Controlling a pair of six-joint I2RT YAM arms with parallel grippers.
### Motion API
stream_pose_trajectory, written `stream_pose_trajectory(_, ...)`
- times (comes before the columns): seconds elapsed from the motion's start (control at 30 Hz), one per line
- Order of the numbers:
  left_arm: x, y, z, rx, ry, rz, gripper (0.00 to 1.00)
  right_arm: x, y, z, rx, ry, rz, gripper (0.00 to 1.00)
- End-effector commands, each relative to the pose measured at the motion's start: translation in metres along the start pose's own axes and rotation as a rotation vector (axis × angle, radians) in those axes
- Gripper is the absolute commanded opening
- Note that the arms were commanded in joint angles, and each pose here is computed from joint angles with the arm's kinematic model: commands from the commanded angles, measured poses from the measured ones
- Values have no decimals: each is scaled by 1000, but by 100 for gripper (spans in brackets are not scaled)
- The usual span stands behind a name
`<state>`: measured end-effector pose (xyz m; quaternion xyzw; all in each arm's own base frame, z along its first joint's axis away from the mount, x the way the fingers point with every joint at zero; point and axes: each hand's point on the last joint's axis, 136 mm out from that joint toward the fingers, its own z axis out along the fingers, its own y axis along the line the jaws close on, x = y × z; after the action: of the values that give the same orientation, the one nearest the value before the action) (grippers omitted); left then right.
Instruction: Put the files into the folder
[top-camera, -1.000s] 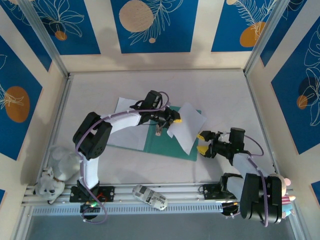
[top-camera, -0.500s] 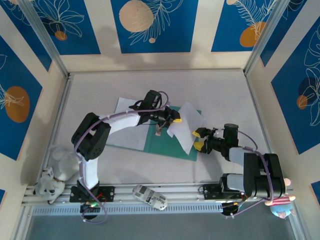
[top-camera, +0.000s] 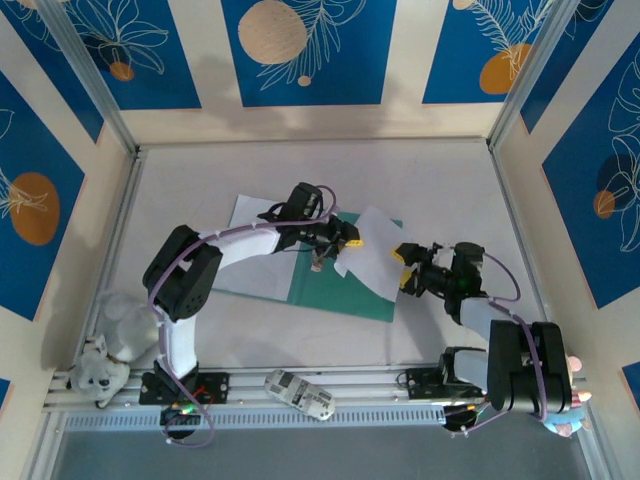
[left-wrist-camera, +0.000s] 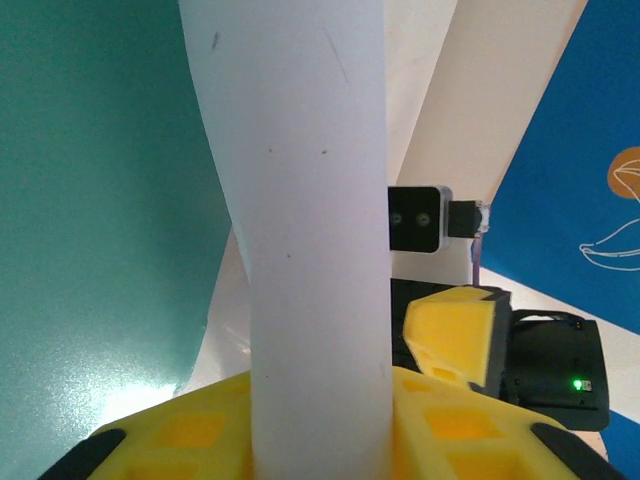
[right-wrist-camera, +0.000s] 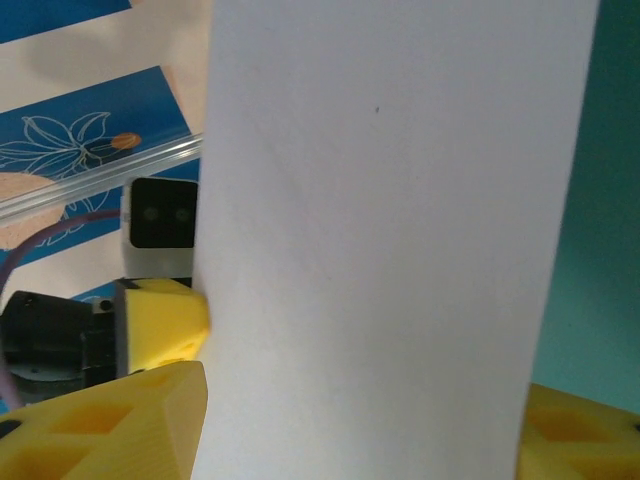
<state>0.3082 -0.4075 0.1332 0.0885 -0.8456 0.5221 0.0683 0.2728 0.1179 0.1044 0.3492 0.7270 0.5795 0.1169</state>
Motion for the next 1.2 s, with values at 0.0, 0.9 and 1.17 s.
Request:
stream_pose_trajectory(0.0,3,-20,-15,60,-3,23,31,2,18,-4,-47,8,-42,64)
stream_pose_trajectory(0.9,6,-9,-44,66,-26,42,56,8,52,-22,-7,39,-116,5)
stream_pose_trajectory(1.17,-3,18,-90,-7,-100,33,63,16,97,-35,27,41,-220,4)
